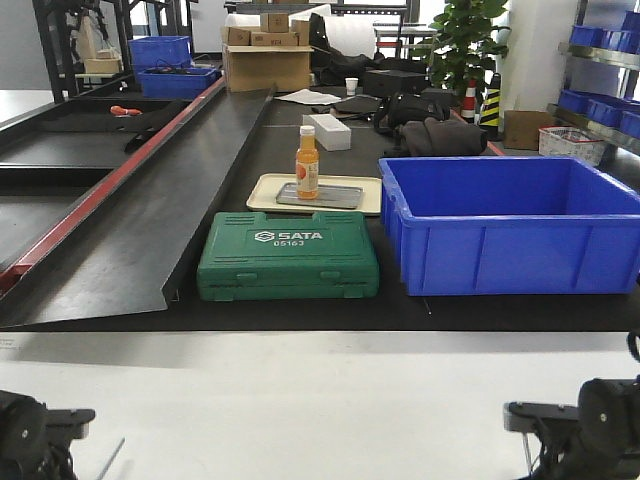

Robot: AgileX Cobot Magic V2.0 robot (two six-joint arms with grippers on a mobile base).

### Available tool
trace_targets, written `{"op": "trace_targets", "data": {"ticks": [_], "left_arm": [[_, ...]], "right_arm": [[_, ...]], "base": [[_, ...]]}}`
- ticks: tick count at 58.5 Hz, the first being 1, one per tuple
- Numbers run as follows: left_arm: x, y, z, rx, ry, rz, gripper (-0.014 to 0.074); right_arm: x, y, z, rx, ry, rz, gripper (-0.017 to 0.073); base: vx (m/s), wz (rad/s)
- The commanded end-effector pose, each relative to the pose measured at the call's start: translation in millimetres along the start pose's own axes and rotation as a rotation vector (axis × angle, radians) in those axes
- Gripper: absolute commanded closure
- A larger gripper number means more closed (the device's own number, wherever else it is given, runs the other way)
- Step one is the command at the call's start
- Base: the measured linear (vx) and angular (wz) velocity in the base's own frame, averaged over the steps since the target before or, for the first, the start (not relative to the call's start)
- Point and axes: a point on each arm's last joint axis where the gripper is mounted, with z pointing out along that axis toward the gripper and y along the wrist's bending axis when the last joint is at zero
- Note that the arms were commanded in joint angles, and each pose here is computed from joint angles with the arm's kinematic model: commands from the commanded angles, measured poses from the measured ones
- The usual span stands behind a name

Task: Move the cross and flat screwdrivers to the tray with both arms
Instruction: 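Close the left gripper on the other green-black screwdriver handle, then lift both held screwdrivers upright off the table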

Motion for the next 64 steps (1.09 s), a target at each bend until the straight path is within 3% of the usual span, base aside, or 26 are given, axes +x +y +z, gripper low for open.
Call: {"op": "trace_targets", "data": {"ticks": [1,13,21,41,54,64], "left_arm": [[-11.9,0.5,-50.2,0.039,-0.194,0.008,0.0599],[-5.0,4.7,-114.1,0.074,-0.384,0.022,0.0599],[8.6,9.6,-161.7,0.100,-0.528,0.021,0.0599],[73.8,28.2,-280.9,0.189,-0.994,0.003,0.0598],[116.3,38.9,-320.1,0.218,-1.167,-0.002,0.0596],[134.3,43.3,-333.8,0.189,-1.247,0.053,0.0596]], "right_arm": [[-9.5,3.3,-53.0,-0.030,-0.200,-0.001,0.0567],[-0.5,4.8,-119.2,-0.057,-0.414,-0.011,0.0567],[15.0,4.7,-168.2,-0.067,-0.579,-0.052,0.0567],[87.4,1.3,-283.5,-0.096,-1.046,-0.139,0.0567],[137.0,-3.0,-326.7,-0.075,-1.272,-0.202,0.0567],[169.3,-6.1,-339.9,-0.079,-1.319,-0.212,0.0567]], "base": [[0.00,0.00],[0.00,0.00],[0.00,0.00],[0.00,0.00],[0.00,0.00],[0.00,0.00]]}}
